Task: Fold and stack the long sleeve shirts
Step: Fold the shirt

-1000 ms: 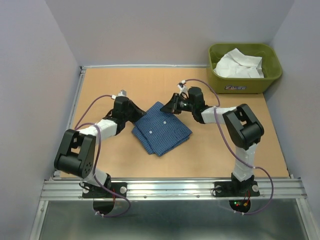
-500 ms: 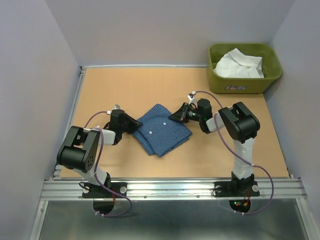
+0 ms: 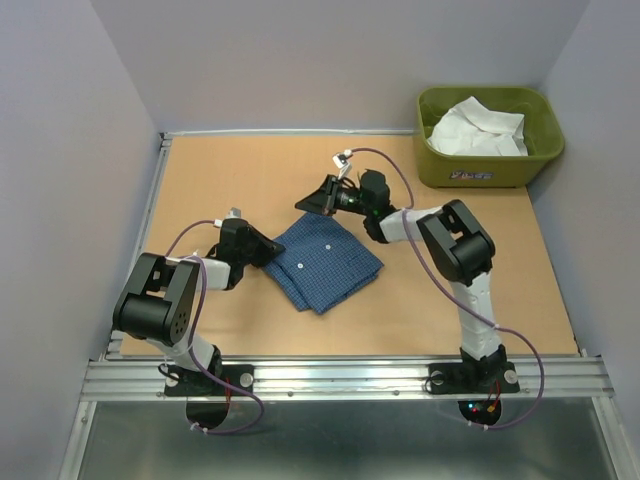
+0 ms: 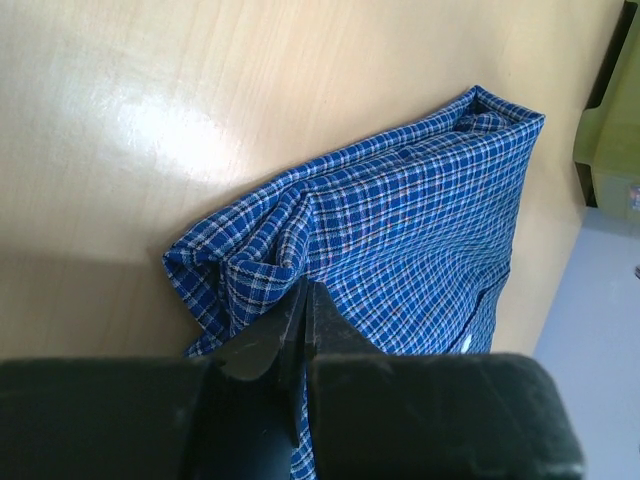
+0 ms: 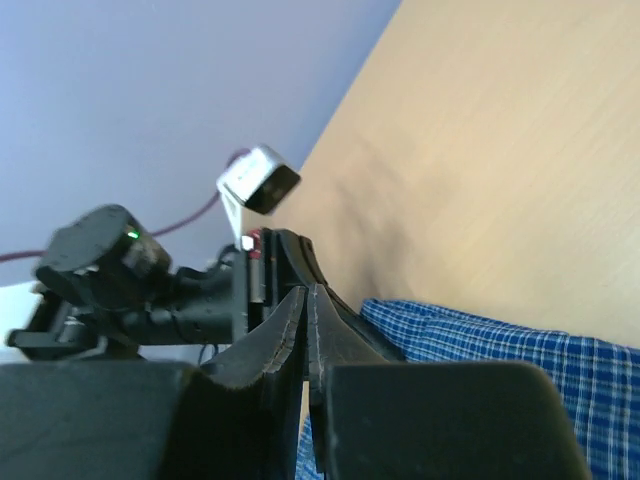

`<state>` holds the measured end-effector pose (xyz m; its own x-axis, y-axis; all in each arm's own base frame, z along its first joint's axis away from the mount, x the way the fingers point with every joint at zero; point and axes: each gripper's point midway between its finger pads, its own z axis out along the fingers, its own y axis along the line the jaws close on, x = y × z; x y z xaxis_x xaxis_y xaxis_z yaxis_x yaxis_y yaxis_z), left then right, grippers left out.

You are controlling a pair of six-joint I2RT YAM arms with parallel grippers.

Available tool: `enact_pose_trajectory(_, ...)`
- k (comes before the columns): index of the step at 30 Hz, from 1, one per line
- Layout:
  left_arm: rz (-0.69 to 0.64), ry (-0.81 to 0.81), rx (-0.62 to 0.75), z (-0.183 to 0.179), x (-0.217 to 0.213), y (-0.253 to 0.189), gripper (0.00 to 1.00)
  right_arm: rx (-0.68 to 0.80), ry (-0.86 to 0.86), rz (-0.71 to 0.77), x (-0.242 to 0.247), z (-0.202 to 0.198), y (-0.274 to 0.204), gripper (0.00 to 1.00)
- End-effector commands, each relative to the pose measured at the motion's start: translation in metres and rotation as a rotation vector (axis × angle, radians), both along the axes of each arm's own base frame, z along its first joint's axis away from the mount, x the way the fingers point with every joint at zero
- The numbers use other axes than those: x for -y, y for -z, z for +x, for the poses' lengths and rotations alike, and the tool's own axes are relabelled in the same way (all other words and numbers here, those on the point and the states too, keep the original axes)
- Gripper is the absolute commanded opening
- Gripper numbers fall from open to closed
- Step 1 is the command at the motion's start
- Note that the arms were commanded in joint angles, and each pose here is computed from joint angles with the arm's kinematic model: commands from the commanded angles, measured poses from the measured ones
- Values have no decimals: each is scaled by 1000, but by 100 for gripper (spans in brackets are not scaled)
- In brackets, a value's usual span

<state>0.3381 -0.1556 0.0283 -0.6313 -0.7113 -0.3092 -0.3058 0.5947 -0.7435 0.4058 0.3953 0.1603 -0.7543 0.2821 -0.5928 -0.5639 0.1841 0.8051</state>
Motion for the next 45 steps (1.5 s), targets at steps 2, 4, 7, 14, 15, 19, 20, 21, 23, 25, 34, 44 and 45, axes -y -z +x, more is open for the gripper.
enact_pose_trajectory(2, 41, 13, -22, -5, -6, 6, 13, -81, -45, -26, -26, 7, 51, 9)
enact_pose_trajectory(4, 39, 11, -36, -9, -6, 10, 13, -104, -35, -36, -28, 12, 65, 9)
enact_pose_trajectory(7, 38, 5, -52, -13, -7, 14, 12, -136, -10, -62, -26, 20, 92, 9)
enact_pose_trajectory(14, 39, 7, -100, -28, -9, 29, 12, -206, 149, -81, 13, 60, 118, 9)
enact_pose_trajectory(15, 41, 10, -107, -30, -9, 31, 12, -219, 167, -90, 17, 65, 119, 9)
enact_pose_trajectory(19, 43, 9, -121, -33, -11, 35, 12, -267, 234, -238, 31, 79, 142, 8)
enact_pose_trajectory(20, 44, 12, -117, -32, -10, 34, 12, -228, 251, -265, 31, 88, 136, 7)
enact_pose_trajectory(21, 45, 14, -112, -31, -10, 33, 12, -233, 259, -284, 33, 90, 136, 7)
enact_pose_trajectory(23, 50, 19, -90, -25, -9, 27, 13, -214, 283, -351, 38, 98, 130, 7)
enact_pose_trajectory(25, 64, 16, -65, -18, -10, 18, 14, -227, 298, -413, 44, 98, 130, 7)
enact_pose_trajectory(34, 153, 5, 18, 7, -19, -16, 17, -115, 287, -361, 53, 77, 38, 7)
enact_pose_trajectory(44, 177, 110, 195, 2, 6, -102, 27, -144, 190, -357, 82, -14, 18, 8)
enact_pose_trajectory(45, 164, 132, 205, -4, 14, -108, 27, -154, 184, -365, 85, -21, 24, 8)
